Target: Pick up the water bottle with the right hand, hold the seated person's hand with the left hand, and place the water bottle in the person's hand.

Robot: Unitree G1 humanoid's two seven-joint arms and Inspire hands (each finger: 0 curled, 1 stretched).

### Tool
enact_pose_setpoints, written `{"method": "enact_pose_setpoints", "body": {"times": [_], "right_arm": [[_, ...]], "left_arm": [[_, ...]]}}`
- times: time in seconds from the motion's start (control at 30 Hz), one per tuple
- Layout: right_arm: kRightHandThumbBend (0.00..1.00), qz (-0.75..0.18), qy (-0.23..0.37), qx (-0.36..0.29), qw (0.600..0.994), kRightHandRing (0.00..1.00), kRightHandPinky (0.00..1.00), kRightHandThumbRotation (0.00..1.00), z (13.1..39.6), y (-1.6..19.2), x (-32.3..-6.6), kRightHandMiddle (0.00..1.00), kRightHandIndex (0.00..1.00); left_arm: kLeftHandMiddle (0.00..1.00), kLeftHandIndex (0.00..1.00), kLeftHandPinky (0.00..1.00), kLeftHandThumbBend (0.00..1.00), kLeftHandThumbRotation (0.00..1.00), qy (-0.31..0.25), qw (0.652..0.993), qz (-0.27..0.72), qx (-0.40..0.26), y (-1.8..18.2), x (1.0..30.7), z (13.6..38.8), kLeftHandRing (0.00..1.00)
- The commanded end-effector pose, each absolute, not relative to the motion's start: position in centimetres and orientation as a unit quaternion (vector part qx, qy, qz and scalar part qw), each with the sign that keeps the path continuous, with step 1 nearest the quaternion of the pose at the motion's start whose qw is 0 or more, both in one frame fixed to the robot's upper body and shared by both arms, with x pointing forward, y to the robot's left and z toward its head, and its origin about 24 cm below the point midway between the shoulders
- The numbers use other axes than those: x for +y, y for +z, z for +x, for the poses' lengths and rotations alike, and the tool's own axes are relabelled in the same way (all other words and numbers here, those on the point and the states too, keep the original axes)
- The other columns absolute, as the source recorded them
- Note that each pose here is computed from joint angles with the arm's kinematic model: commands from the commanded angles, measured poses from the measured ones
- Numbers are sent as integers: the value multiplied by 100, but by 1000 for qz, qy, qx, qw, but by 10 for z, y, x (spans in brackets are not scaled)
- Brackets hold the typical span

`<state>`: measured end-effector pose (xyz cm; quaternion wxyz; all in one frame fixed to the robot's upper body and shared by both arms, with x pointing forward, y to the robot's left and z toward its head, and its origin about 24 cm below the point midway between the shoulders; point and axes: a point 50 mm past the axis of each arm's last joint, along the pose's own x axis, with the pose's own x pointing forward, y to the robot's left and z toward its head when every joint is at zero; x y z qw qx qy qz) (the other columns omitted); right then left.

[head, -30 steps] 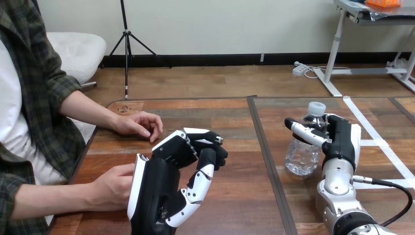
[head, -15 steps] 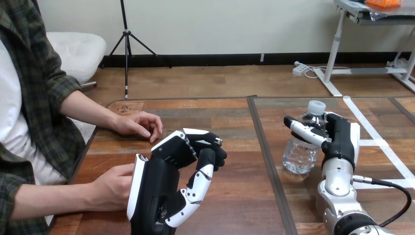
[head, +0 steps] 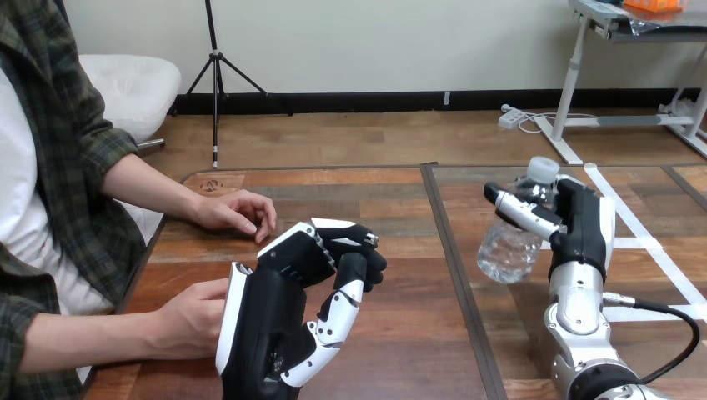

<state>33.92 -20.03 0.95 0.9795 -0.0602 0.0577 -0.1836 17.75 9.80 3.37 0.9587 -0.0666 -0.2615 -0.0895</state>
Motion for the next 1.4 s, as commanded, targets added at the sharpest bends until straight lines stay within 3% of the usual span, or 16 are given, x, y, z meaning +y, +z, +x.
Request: {"method": "enact_pose_setpoints", "body": {"times": [0.0,0.5,0.8,1.0,1.03,1.13,1.37], "right_arm": [[75,-51,-171,-35,983,42,37,0,354,43,-196,48,47],[75,-24,-151,-96,984,41,36,0,350,51,-192,46,45],[76,-12,-132,-131,982,42,37,0,345,54,-188,45,44],[75,-15,-111,-155,982,41,36,0,340,55,-185,44,43],[73,-10,-99,-169,981,40,36,0,336,54,-183,44,43],[72,-2,-82,-190,978,41,38,0,329,53,-178,44,42],[71,-8,-71,-196,978,42,40,0,324,51,-176,45,43]], "left_arm": [[50,55,36,20,21,-79,955,-73,-275,39,98,180,44],[53,58,39,24,21,-82,954,-46,-284,43,104,183,47],[60,64,46,33,19,-98,952,15,-290,51,123,188,55],[67,69,50,46,18,-97,949,80,-290,60,144,191,62],[74,75,55,57,15,-71,939,176,-286,69,166,191,70],[80,79,58,68,14,-13,901,339,-270,86,200,187,74],[84,82,62,81,13,31,877,424,-226,92,216,179,78]]}}
